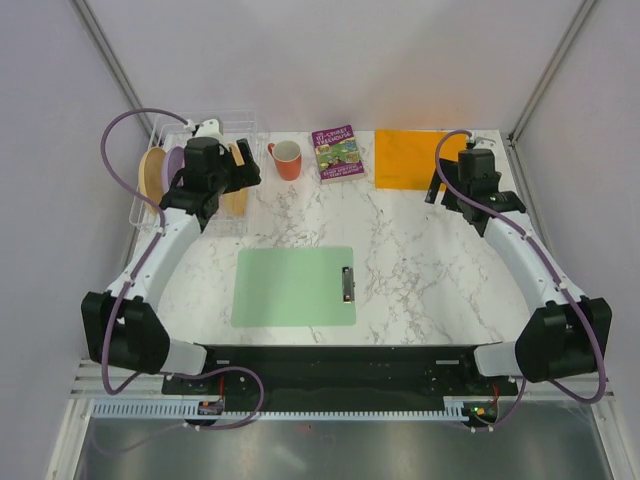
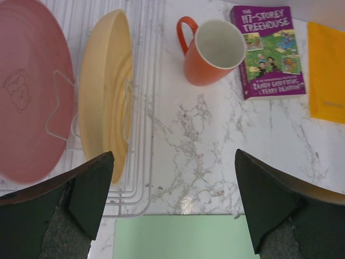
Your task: Unload the plates from the dish rack
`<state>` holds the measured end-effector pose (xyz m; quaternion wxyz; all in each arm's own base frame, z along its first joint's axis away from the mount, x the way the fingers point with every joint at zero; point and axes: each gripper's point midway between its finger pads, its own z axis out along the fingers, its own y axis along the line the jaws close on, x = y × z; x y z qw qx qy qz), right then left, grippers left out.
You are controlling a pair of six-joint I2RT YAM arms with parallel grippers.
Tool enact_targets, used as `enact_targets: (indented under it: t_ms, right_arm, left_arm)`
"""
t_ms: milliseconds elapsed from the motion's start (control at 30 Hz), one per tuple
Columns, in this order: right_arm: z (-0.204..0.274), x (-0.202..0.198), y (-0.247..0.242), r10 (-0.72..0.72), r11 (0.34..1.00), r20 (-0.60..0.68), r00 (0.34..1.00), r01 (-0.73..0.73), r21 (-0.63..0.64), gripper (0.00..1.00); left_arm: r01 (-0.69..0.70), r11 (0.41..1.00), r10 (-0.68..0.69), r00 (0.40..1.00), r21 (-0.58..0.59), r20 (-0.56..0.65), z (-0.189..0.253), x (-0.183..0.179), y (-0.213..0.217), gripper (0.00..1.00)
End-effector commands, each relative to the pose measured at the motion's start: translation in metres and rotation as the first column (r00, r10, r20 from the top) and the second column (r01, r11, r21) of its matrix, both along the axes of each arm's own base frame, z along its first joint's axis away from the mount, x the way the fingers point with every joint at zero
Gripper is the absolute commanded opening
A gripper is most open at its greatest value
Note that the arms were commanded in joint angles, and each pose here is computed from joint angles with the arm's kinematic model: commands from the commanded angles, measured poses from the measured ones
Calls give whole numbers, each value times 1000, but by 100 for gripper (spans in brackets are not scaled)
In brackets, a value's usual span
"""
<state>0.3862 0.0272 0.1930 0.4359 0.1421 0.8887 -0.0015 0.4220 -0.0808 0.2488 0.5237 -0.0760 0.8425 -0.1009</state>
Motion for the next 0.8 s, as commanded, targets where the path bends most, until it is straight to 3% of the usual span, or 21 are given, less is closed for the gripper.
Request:
enact_targets:
  t_ms: [0, 333, 433, 600, 767]
  right_arm:
    - [22, -7, -10, -18, 999, 62, 998, 21, -41, 98]
    - [-10, -12, -4, -13, 1000, 3, 1000, 13, -3, 98]
    - [-15, -11, -1, -9, 1000, -7, 1000, 9, 7, 98]
    - [-14, -10, -3, -15, 1000, -6, 1000, 15, -2, 98]
    - [-19, -12, -5, -20, 1000, -14, 1000, 19, -10, 98]
  left_arm:
    - [-112, 985, 111, 994, 128, 14, 2, 18, 28, 100]
    - [-262, 929, 243, 965, 262, 104, 23, 22, 63, 100]
    - [-263, 916, 252, 965, 302, 76, 11, 27, 67, 99]
    - [-264, 912, 271, 962, 316, 22, -16, 37, 66, 92]
    - [-311, 881, 331, 944, 357, 5, -31, 45, 75, 79]
